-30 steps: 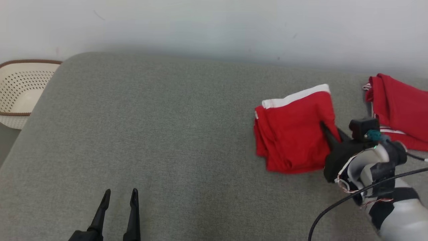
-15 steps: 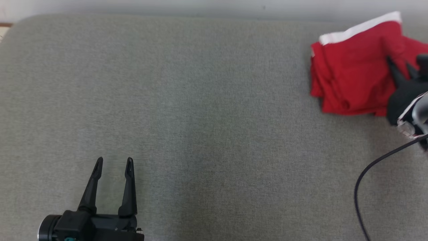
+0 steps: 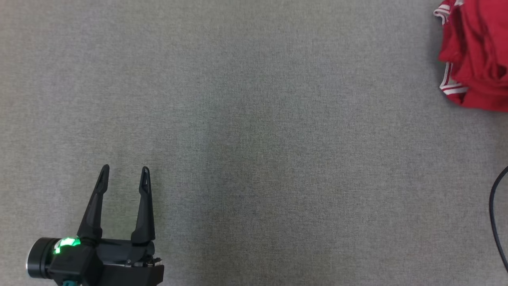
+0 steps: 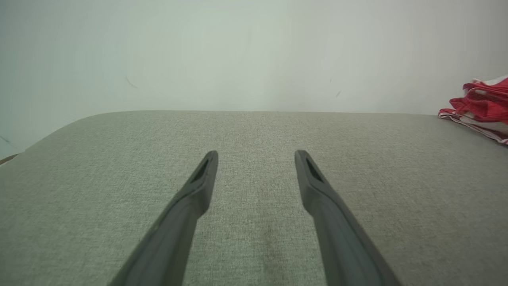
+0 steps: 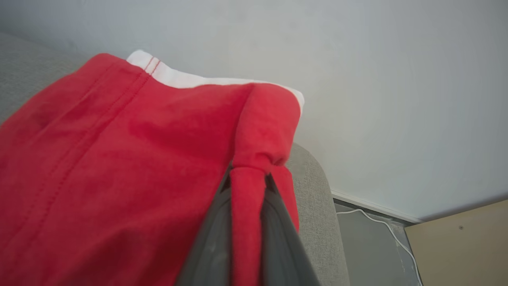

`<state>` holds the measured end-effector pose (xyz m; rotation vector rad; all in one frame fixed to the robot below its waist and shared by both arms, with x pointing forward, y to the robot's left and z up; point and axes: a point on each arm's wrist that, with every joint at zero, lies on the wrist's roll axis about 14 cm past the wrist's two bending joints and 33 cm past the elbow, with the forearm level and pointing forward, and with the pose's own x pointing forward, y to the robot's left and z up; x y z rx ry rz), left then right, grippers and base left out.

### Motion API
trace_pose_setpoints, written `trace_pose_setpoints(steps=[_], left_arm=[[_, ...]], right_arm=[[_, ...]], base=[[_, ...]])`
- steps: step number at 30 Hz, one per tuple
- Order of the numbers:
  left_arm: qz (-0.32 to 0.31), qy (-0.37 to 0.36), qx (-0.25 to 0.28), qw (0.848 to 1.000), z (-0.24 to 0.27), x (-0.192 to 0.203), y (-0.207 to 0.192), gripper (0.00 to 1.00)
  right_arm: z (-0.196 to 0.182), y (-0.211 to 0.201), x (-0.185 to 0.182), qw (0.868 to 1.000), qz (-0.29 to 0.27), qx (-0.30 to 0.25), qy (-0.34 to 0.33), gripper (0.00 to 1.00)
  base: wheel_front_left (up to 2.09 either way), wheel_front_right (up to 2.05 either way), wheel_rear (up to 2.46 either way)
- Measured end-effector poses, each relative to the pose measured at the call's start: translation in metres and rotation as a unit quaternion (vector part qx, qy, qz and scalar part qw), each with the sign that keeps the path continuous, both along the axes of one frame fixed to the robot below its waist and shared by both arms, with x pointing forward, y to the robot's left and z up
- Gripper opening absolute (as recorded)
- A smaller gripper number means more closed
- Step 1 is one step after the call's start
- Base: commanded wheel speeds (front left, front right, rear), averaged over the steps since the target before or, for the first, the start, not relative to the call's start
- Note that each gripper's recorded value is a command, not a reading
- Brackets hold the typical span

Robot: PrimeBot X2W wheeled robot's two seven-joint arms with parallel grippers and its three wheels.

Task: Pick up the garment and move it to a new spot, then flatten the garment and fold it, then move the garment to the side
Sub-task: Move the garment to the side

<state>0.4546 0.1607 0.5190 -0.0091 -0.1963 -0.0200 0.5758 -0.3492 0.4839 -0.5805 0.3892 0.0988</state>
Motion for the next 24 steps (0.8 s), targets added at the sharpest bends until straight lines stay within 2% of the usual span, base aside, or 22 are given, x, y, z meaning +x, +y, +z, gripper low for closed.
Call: trace_pose_setpoints(steps=[5, 12, 21, 22, 23, 24], left_arm=[[-0.003, 0.002, 0.004, 1.000, -0.005, 0.006, -0.001, 1.00], [-0.005, 0.007, 0.007, 1.000, -0.012, 0.011, -0.002, 1.00], [0.000, 0.013, 0.011, 1.000, -0.016, 0.011, 0.002, 1.00], [0.002, 0.014, 0.011, 1.000, -0.017, 0.011, 0.002, 1.00], [0.002, 0.014, 0.011, 1.000, -0.017, 0.011, 0.003, 1.00], [0.003, 0.015, 0.012, 1.000, -0.018, 0.011, 0.003, 1.00]], right_arm=[[-0.007, -0.012, 0.003, 1.000, -0.017, -0.003, 0.010, 0.00], [-0.018, -0.018, 0.006, 0.999, -0.014, -0.029, 0.028, 0.00], [-0.015, -0.023, 0.019, 0.999, -0.017, -0.047, 0.018, 0.00], [-0.017, -0.027, 0.018, 0.998, -0.024, -0.049, 0.023, 0.18], [-0.019, -0.028, 0.017, 0.998, -0.028, -0.049, 0.026, 0.18], [-0.021, -0.030, 0.016, 0.998, -0.031, -0.051, 0.030, 0.75]], base=[[0.00, 0.00, 0.00], [0.00, 0.00, 0.00], [0.00, 0.00, 0.00], [0.00, 0.00, 0.00], [0.00, 0.00, 0.00], [0.00, 0.00, 0.00]])
